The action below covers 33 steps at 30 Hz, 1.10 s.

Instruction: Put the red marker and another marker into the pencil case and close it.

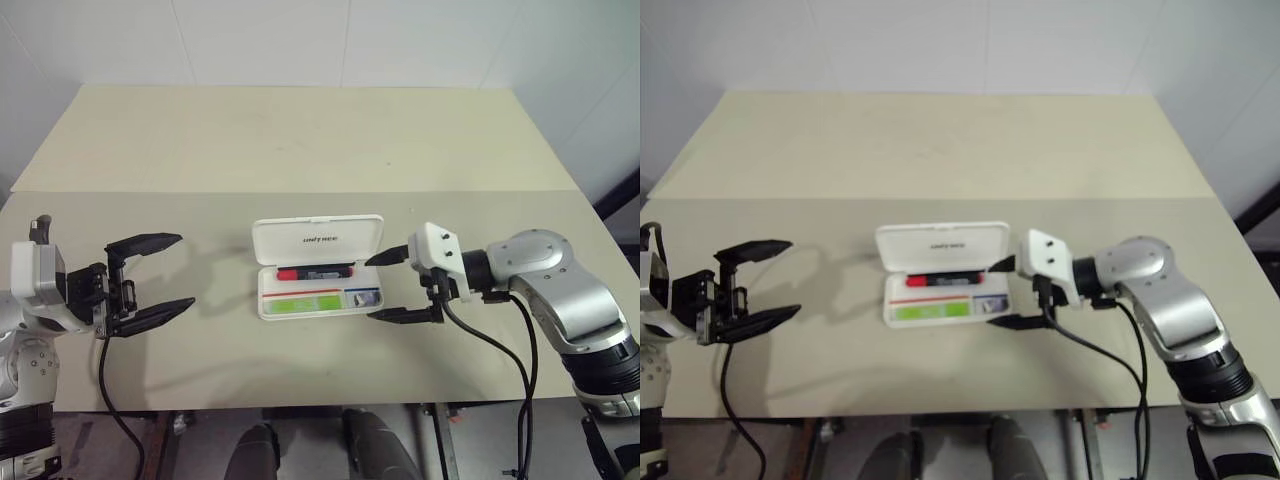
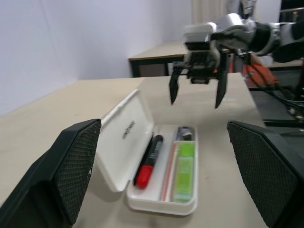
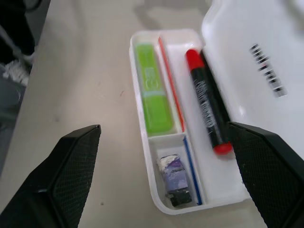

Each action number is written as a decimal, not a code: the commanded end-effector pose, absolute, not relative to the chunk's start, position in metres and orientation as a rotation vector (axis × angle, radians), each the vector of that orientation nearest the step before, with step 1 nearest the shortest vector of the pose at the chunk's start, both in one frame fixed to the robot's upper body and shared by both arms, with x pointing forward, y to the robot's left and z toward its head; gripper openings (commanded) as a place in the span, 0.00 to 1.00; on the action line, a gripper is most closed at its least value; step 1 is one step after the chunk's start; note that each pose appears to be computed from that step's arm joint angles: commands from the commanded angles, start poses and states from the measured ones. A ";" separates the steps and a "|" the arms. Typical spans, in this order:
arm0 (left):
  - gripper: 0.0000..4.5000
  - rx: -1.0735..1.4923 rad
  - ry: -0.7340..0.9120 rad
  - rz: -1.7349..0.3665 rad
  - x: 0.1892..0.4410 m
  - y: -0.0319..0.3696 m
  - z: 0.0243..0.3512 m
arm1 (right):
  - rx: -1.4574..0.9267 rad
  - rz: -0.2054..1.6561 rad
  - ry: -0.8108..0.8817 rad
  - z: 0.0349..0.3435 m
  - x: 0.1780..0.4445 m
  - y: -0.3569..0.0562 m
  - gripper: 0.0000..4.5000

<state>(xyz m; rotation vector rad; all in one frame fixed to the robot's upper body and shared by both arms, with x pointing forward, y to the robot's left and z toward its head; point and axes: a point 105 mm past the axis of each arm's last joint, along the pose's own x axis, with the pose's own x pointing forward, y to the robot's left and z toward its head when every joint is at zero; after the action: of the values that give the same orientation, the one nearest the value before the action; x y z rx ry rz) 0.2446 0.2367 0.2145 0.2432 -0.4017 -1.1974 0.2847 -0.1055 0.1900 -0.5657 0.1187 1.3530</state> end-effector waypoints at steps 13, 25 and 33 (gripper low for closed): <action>1.00 0.278 -0.434 -0.988 0.292 0.251 0.231 | -0.362 1.003 -0.102 0.237 0.288 -0.143 0.99; 1.00 0.316 -0.348 -0.863 0.345 0.260 0.233 | -0.353 0.894 -0.158 0.237 0.293 -0.165 0.99; 0.58 0.211 -0.246 -0.941 0.371 0.249 0.225 | -0.341 0.919 -0.229 0.247 0.290 -0.161 1.00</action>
<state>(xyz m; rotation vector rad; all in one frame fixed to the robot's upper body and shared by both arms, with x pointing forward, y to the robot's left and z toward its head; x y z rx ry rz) 0.3706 0.2510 0.2184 0.1999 -0.2332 -0.9176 0.2933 -0.1590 0.2300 -0.3390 -0.1474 0.9292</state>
